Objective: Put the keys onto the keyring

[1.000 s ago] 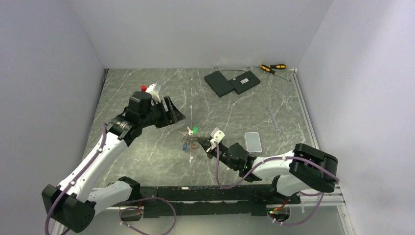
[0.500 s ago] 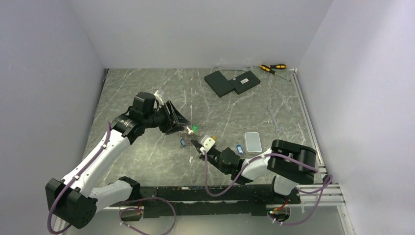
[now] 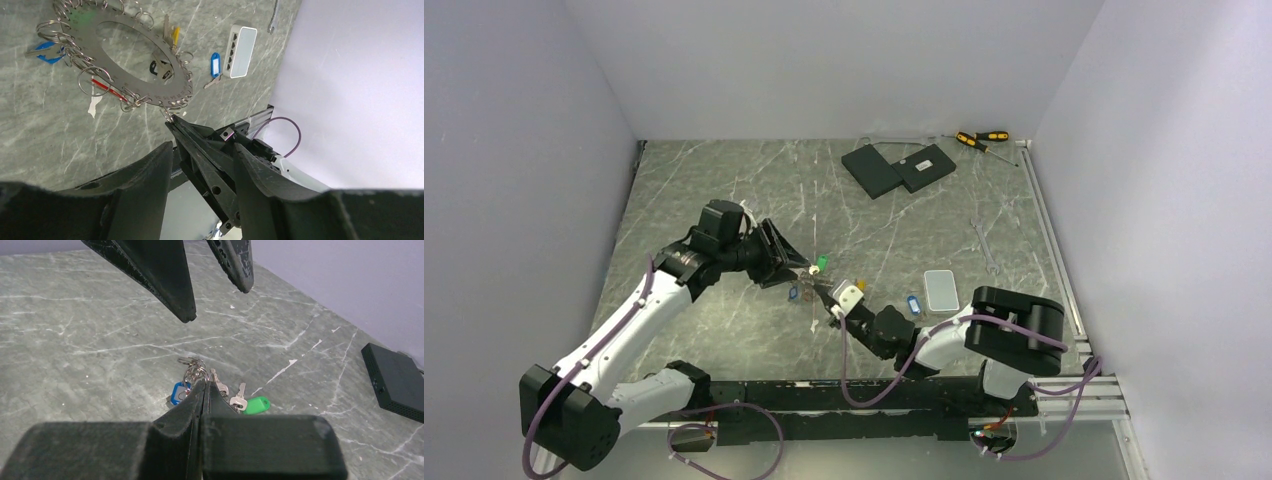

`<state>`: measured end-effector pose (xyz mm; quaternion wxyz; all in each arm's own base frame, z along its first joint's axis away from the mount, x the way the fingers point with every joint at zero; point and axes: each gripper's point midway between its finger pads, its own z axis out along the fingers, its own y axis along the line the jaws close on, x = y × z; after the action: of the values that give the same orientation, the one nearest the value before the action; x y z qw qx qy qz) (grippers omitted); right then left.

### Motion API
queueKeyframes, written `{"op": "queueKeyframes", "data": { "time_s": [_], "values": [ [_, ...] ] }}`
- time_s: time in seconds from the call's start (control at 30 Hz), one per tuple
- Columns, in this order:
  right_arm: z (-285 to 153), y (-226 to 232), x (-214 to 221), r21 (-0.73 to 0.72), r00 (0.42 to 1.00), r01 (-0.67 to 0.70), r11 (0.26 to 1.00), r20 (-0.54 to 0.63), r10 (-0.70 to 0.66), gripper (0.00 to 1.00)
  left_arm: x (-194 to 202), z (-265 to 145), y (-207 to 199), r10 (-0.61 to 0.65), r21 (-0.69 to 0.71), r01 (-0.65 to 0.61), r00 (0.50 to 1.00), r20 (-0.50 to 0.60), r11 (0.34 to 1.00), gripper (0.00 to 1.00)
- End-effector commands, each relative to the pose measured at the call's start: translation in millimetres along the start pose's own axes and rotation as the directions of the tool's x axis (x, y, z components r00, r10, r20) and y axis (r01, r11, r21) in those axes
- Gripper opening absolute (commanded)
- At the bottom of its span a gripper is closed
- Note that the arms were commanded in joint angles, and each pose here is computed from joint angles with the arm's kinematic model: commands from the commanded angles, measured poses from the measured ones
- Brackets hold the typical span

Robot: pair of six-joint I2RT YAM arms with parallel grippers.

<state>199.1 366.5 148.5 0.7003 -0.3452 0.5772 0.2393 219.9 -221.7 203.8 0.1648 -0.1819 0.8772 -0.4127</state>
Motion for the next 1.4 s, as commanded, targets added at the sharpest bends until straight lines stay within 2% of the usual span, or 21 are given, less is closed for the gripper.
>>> {"op": "queueKeyframes", "data": {
  "time_s": [0.0, 0.2, 0.53, 1.2, 1.37],
  "values": [
    [10.1, -1.5, -36.1, 0.032, 0.993, -0.029, 0.999, 0.117, 0.025, 0.0, 0.7, -1.2, 0.3, -0.026, 0.017, 0.026, 1.0, 0.013, 1.0, 0.52],
    [10.5, -0.8, -40.4, 0.041, 0.992, -0.007, 0.999, 0.127, 0.002, 0.0, 4.6, 3.7, 4.1, -0.042, 0.022, 0.042, 0.999, -0.007, 0.999, 0.42],
    [11.8, 0.8, -42.7, 0.048, 0.991, 0.014, 0.999, 0.134, -0.02, 0.0, 13.1, 13.6, 17.0, -0.076, -0.008, 0.076, 0.996, -0.039, 0.997, 0.4],
    [12.8, 10.7, -42.8, 0.032, 0.989, 0.054, 0.998, 0.135, -0.058, 0.0, 12.4, 31.2, 32.0, -0.116, -0.02, 0.115, 0.993, -0.03, 0.993, 0.31],
    [12.1, 12.8, -42.3, 0.028, 0.989, 0.063, 0.998, 0.133, -0.066, 0.0, 11.1, 33.2, 33.4, -0.118, -0.024, 0.117, 0.993, -0.025, 0.993, 0.21]
  ]
}}
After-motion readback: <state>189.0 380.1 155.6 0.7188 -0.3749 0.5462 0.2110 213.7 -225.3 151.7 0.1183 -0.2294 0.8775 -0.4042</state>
